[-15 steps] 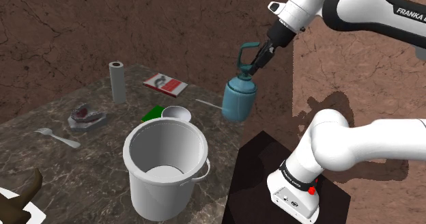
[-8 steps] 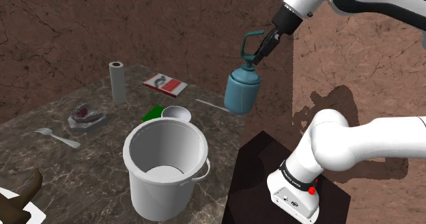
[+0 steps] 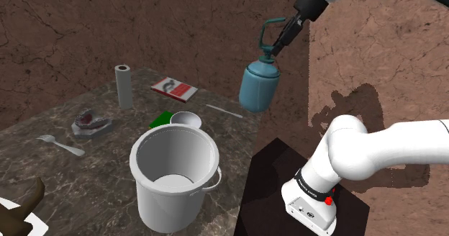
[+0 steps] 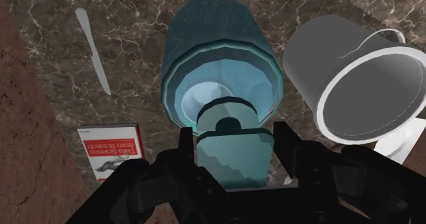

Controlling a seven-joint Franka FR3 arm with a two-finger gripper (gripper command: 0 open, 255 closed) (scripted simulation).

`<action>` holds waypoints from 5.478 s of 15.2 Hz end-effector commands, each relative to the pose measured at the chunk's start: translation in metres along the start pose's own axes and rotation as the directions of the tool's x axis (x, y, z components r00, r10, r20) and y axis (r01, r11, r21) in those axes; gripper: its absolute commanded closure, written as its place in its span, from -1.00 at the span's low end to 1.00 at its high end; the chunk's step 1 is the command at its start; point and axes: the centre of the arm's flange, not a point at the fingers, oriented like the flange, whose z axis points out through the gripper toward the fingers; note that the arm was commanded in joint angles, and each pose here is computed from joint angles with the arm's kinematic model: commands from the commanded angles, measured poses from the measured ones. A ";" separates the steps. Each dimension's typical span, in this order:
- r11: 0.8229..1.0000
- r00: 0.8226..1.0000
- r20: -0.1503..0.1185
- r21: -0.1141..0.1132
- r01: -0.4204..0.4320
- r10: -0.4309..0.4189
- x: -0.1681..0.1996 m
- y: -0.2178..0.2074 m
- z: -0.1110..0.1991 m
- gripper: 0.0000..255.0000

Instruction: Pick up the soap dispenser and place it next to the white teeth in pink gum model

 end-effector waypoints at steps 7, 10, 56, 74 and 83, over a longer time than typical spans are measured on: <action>1.000 1.000 -0.001 0.000 0.000 0.000 0.013 0.000 -0.042 1.00; 1.000 1.000 -0.001 0.000 0.000 0.000 0.018 0.000 -0.057 1.00; 1.000 1.000 -0.001 0.000 0.000 0.000 0.379 -0.044 0.218 1.00; 1.000 1.000 -0.001 0.000 0.000 0.000 0.422 -0.052 0.337 1.00; 1.000 1.000 -0.001 0.000 0.000 0.000 0.408 -0.052 0.382 1.00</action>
